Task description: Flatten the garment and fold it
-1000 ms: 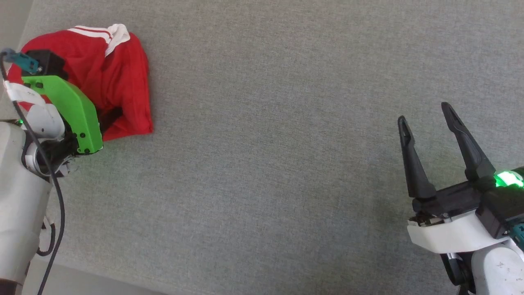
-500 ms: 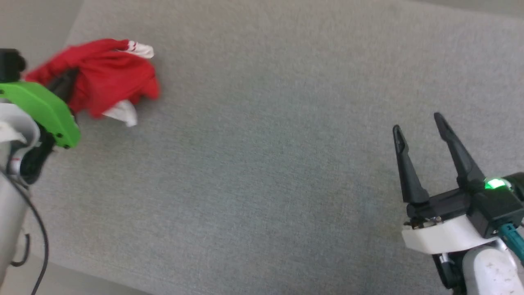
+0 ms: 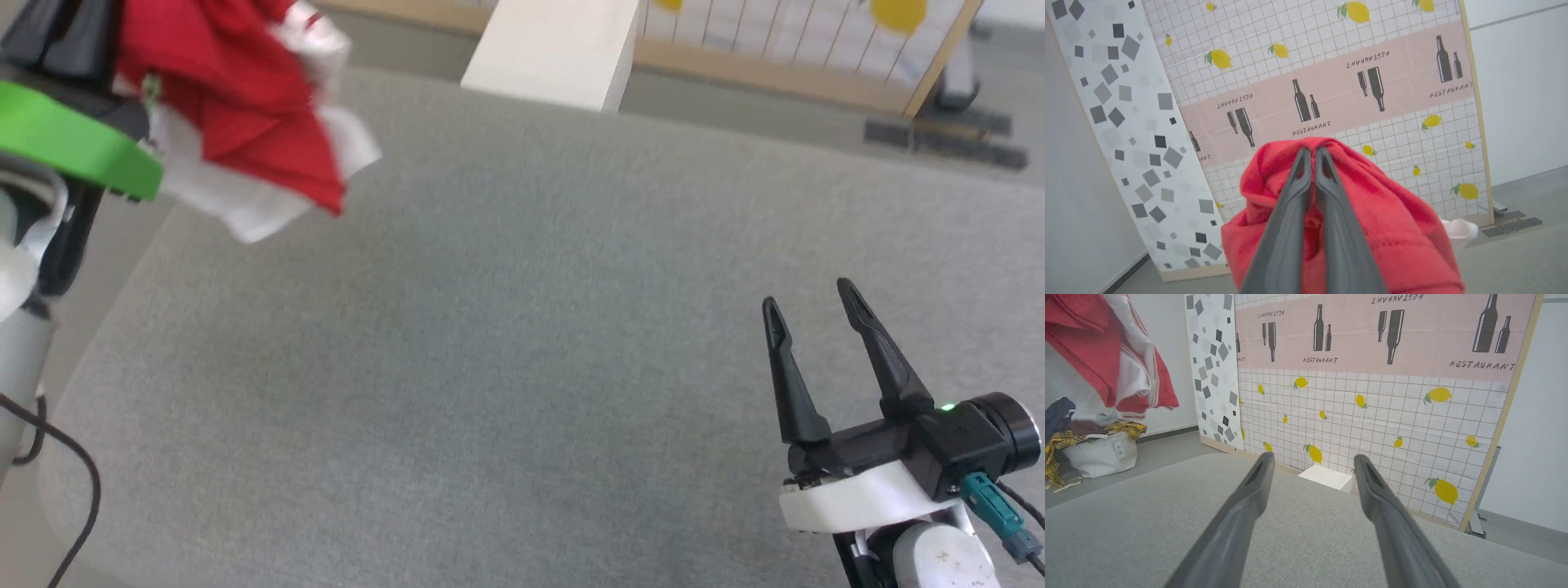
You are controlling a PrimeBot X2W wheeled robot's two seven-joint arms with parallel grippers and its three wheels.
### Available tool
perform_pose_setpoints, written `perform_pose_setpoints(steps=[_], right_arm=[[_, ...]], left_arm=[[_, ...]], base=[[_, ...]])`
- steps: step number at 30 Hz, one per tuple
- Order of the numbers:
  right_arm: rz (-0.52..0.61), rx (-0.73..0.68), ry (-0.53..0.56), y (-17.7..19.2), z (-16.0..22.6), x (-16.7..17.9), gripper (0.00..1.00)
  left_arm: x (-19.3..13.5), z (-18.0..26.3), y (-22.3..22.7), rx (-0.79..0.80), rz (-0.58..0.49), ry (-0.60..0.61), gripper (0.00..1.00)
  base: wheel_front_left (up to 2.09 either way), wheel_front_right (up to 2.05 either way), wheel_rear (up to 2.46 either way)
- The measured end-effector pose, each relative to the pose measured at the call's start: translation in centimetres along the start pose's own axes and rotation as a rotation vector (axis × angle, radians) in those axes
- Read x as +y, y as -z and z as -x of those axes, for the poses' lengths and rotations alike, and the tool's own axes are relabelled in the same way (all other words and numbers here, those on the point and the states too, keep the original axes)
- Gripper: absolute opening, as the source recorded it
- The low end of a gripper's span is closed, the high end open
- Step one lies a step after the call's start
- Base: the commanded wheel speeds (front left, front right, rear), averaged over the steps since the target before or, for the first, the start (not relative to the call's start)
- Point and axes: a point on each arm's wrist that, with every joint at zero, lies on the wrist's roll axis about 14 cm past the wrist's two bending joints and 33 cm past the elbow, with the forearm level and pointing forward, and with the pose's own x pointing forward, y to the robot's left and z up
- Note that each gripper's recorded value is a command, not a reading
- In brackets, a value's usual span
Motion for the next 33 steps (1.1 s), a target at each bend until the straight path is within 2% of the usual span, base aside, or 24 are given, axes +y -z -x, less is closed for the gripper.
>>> perform_pose_setpoints(steps=[3, 6, 12, 15, 19, 22, 25, 26, 27, 29, 33], right_arm=[[0.010, -0.027, 0.018, -1.3, 0.7, -0.4, 1.00], [0.009, -0.042, 0.050, -2.1, 1.6, -1.1, 1.00], [0.035, -0.054, 0.133, -3.2, 3.6, -3.5, 1.00], [0.052, -0.054, 0.182, -3.4, 4.7, -4.9, 1.00], [0.076, -0.047, 0.259, -3.7, 6.5, -7.1, 1.00], [0.092, -0.038, 0.312, -3.8, 7.8, -8.5, 1.00], [0.105, -0.025, 0.354, -3.7, 8.8, -9.6, 1.00], [0.108, -0.019, 0.365, -3.5, 9.1, -9.9, 1.00], [0.110, -0.012, 0.372, -3.4, 9.2, -10.0, 1.00], [0.113, 0.005, 0.384, -2.9, 9.5, -10.4, 1.00], [0.115, 0.039, 0.390, -1.9, 9.7, -10.6, 1.00]], left_arm=[[-1.9, -0.8, -3.9, -0.098, 0.006, 0.038, 0.00], [-5.0, -1.6, -5.8, -0.141, 0.034, 0.100, 0.00], [-14.8, -3.0, -7.4, -0.206, 0.167, 0.289, 0.00], [-19.8, -2.9, -6.0, -0.186, 0.211, 0.384, 0.00], [-28.0, -0.9, -1.3, -0.046, 0.323, 0.543, 0.00], [-34.0, 2.1, 2.8, 0.086, 0.439, 0.646, 0.00], [-39.1, 5.9, 6.0, 0.221, 0.503, 0.771, 0.00], [-40.9, 7.6, 7.3, 0.287, 0.512, 0.828, 0.42], [-42.1, 9.1, 8.4, 0.343, 0.509, 0.870, 1.00], [-44.2, 11.9, 10.2, 0.429, 0.497, 0.943, 1.00], [-45.4, 13.4, 10.9, 0.458, 0.512, 0.976, 1.00]], base=[[0.00, 0.00, 0.00], [0.00, 0.00, 0.00], [0.00, 0.00, 0.00], [0.00, 0.00, 0.00], [0.00, 0.00, 0.00], [0.00, 0.00, 0.00], [0.00, 0.00, 0.00], [0.00, 0.00, 0.00], [0.00, 0.00, 0.00], [0.00, 0.00, 0.00], [0.00, 0.00, 0.00]])
